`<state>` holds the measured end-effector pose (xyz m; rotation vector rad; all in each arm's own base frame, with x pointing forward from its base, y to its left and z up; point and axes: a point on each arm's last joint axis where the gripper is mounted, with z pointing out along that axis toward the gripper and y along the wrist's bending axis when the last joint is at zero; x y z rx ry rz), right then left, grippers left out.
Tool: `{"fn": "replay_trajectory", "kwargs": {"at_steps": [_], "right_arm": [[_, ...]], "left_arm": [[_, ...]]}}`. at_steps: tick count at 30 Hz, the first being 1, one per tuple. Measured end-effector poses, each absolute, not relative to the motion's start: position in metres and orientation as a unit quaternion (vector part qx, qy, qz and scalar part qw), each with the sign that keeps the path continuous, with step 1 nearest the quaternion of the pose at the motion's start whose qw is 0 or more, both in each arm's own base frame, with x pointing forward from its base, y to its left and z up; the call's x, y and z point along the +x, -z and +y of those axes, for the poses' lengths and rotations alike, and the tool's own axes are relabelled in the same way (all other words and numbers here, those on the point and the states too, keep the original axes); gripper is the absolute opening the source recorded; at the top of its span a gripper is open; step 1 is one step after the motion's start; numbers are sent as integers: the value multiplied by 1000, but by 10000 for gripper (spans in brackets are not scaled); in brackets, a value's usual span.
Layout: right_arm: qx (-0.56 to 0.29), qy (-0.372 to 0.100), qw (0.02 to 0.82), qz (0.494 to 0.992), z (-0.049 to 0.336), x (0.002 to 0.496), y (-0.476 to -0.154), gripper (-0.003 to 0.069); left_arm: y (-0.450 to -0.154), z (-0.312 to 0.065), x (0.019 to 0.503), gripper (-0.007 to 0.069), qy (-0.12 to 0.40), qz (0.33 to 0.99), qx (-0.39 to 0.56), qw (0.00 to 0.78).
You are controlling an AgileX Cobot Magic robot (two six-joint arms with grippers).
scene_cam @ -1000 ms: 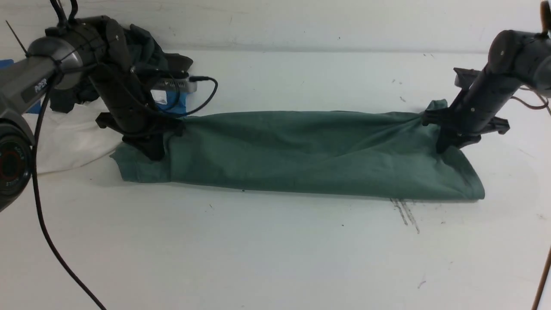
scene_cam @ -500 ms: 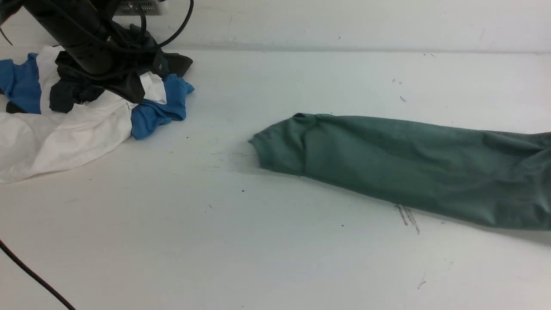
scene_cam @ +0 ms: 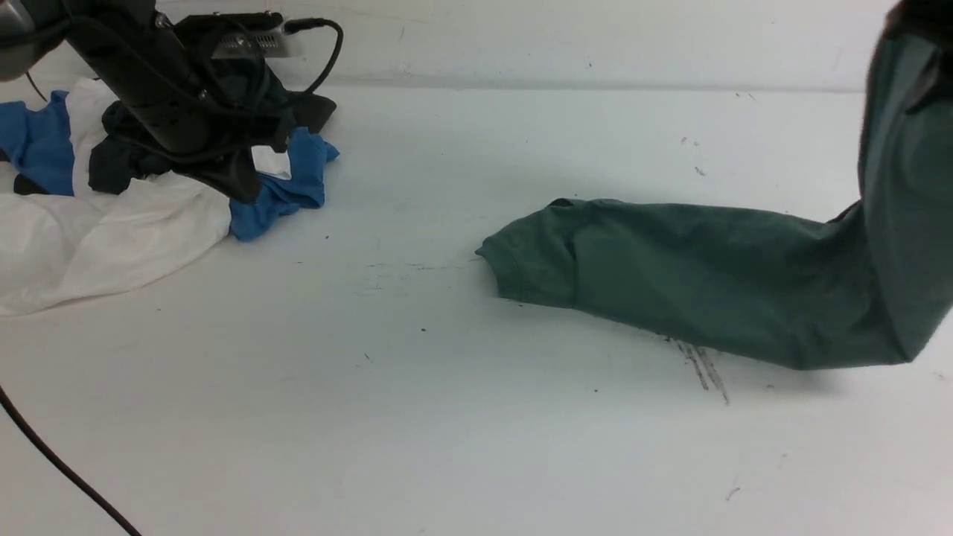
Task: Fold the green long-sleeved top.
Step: Use the right arm to drag the right edge of the fabric to the left and folds it over the left edge
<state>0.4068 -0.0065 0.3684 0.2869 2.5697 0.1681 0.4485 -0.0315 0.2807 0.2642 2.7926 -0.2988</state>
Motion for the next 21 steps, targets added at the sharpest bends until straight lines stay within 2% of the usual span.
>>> {"fn": "replay_trajectory", "kwargs": {"at_steps": [4,8,9,10,13,18,21], "right_arm": [[108,-100,255,956,16,420,-356,64],[88,-182,216,955,72,445,-316,64],[87,-182,216,955,75,446,-314,64],[84,-215,215,949,97,454,-300,64],[81,-270,216,935,144,466,-271,64],[85,-313,216,921,201,474,-225,74],[90,-324,215,917,223,474,-203,132]], "left_arm": [[-279,-31,449,-4,104,978,92,158],[-279,-31,449,-4,104,977,94,158],[-279,-31,449,-4,104,978,94,157],[-278,-31,449,-4,104,978,94,157],[-278,-31,448,-4,104,978,94,156],[-278,-31,448,-4,104,978,94,156],[-278,-31,448,-4,104,978,94,156]]}}
